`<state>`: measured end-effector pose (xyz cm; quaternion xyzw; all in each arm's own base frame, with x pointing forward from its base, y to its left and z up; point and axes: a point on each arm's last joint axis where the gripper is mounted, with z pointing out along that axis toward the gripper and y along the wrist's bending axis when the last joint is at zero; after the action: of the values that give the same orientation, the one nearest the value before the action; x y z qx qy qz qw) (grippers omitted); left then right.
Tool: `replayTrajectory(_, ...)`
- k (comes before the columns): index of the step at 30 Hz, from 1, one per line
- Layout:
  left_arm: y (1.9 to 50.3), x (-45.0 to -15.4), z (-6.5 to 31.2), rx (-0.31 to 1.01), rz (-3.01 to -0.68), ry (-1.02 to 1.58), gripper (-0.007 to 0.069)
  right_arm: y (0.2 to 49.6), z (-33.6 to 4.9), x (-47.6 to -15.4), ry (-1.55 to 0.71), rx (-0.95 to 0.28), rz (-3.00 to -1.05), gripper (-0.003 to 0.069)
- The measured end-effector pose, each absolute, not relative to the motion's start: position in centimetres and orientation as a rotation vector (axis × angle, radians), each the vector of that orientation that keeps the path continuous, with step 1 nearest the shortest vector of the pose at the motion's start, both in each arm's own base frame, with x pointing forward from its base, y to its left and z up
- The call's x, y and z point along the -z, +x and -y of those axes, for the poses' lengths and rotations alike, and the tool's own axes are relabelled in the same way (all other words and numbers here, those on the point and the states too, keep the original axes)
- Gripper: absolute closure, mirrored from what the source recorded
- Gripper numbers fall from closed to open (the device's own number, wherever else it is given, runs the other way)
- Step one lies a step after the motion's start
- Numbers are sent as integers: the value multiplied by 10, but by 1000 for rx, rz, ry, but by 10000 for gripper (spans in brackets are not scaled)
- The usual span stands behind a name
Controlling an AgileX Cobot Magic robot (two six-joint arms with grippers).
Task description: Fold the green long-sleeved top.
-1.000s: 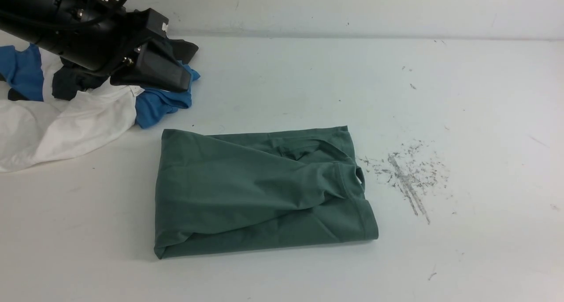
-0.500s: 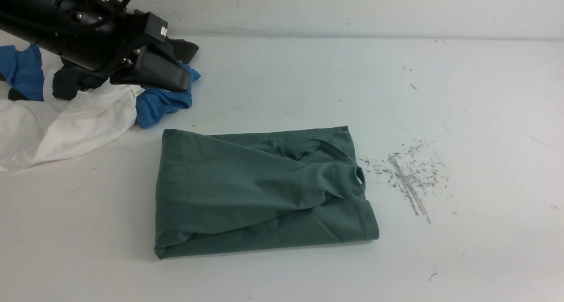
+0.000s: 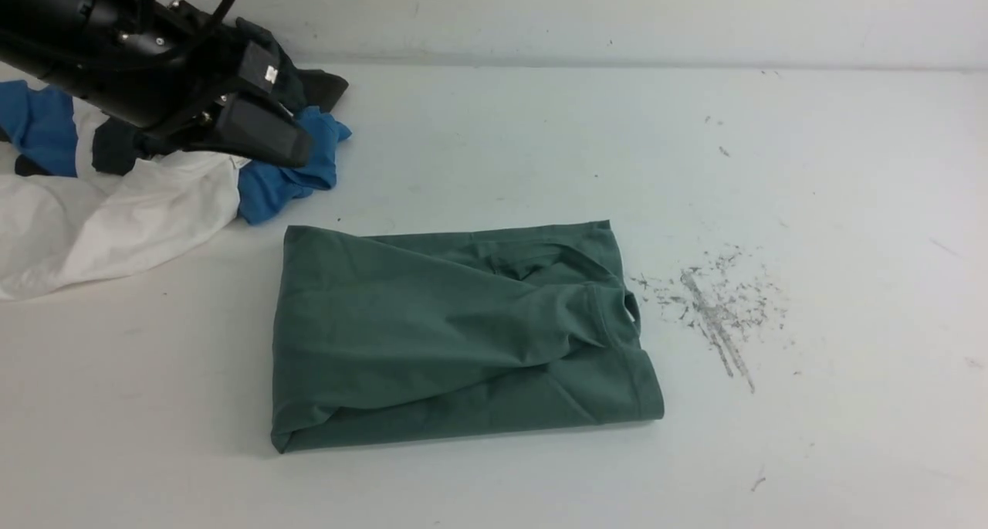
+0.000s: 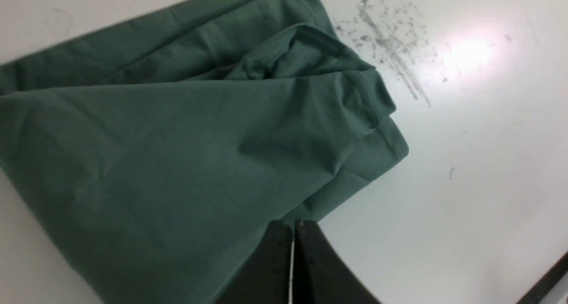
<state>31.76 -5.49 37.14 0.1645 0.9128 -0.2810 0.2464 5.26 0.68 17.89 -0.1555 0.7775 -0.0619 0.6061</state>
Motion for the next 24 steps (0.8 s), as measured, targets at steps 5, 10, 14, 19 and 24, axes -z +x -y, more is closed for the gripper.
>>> replayTrajectory(5,296,-390,49,660,-2491,395,629,53,-10,-181,-435,111,-1740,673)
replayTrajectory(10,264,-396,42,546,-2506,377,629,53,-10,-180,-434,118,-1739,673)
replayTrajectory(14,239,-396,39,492,-2510,382,629,54,-9,-181,-412,136,-1743,673)
replayTrajectory(19,218,-384,38,492,-2538,377,629,54,-8,-181,-410,138,-1743,673)
replayTrajectory(24,201,-360,38,506,-2606,368,629,54,-8,-181,-402,131,-1745,673)
